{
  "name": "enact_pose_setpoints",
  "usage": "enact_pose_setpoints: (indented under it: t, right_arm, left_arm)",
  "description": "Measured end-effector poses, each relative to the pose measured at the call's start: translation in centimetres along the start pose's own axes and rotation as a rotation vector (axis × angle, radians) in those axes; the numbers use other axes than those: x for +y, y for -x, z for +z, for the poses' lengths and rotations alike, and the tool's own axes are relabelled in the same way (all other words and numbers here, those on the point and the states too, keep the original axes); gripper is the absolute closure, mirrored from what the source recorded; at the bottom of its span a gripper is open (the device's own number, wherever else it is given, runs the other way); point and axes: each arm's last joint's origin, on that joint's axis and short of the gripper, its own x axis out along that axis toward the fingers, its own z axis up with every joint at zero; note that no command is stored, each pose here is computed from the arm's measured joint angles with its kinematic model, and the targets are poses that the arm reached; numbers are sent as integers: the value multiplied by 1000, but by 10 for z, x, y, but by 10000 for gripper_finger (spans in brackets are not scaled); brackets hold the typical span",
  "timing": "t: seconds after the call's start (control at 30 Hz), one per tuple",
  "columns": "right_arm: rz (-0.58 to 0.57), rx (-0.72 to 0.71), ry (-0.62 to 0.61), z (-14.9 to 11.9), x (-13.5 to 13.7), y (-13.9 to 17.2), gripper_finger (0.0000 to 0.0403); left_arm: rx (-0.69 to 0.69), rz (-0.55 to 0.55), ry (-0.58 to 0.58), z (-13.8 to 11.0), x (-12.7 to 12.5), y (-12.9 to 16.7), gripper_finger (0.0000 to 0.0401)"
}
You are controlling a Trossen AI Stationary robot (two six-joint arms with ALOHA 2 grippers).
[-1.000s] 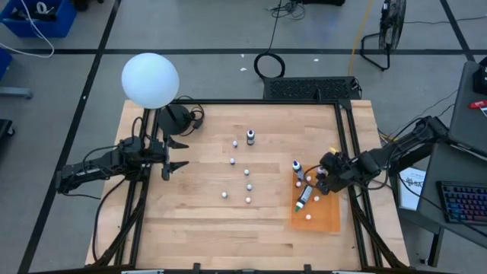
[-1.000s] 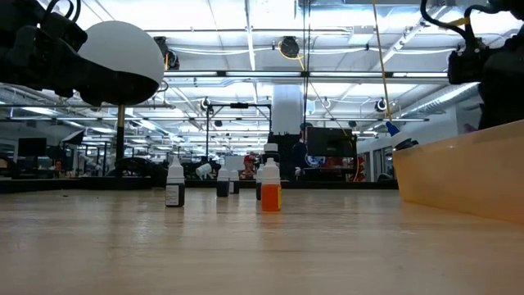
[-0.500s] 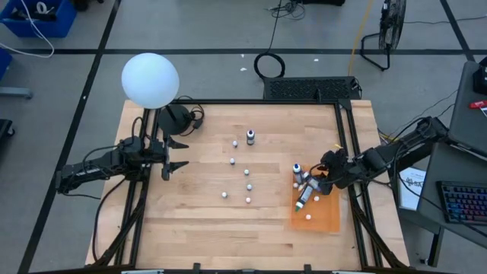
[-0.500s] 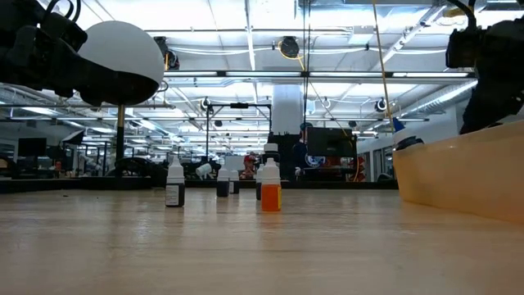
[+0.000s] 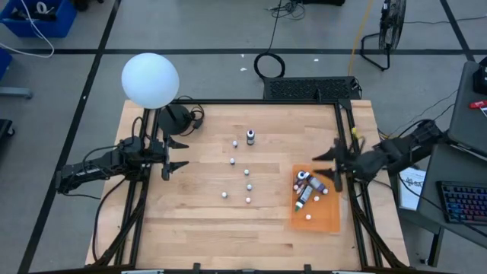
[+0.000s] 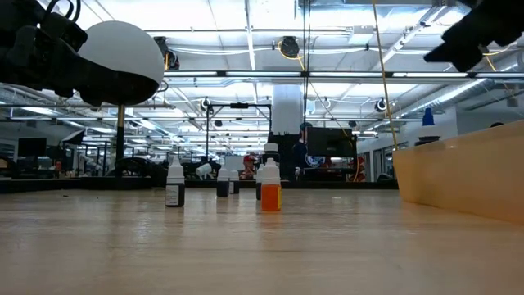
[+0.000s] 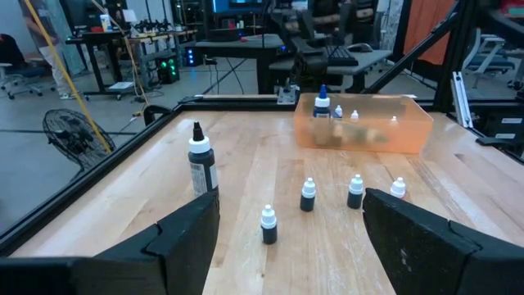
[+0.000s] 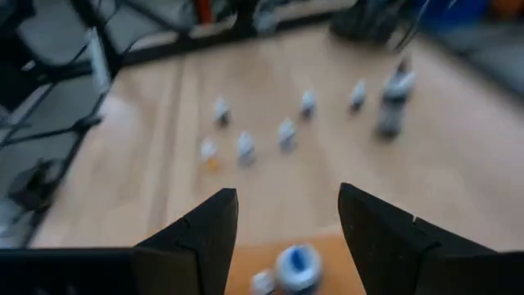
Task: Pick & Place food coloring
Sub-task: Put the big black food coloring bottle into the orange bin
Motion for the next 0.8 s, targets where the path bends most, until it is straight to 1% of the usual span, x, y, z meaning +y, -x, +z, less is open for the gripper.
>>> enact_pose_setpoints:
  t: [0.13, 0.2, 0.3, 0.4, 0.53, 0.73, 0.8]
  right_arm:
    - [-119, -161, 95, 3, -15, 19, 204]
    - [-155, -200, 129, -1, -21, 24, 204]
    - [-150, -235, 154, -14, -27, 24, 204]
    - [-98, -332, 159, -18, -27, 22, 204]
    - [-74, -404, 204, -32, -25, 10, 204]
    - [-109, -408, 282, -71, -23, -24, 204]
    - [-118, -440, 286, -72, -24, -27, 205]
  left_arm:
    - [0, 0, 0, 0, 0, 0, 102]
    - [0, 0, 0, 0, 0, 0, 102]
    - [0, 0, 0, 0, 0, 0, 102]
    - [0, 0, 0, 0, 0, 0, 102]
    - [0, 0, 0, 0, 0, 0, 102]
    - [0, 0, 0, 0, 0, 0, 102]
    - [0, 1, 0, 0, 0, 0, 102]
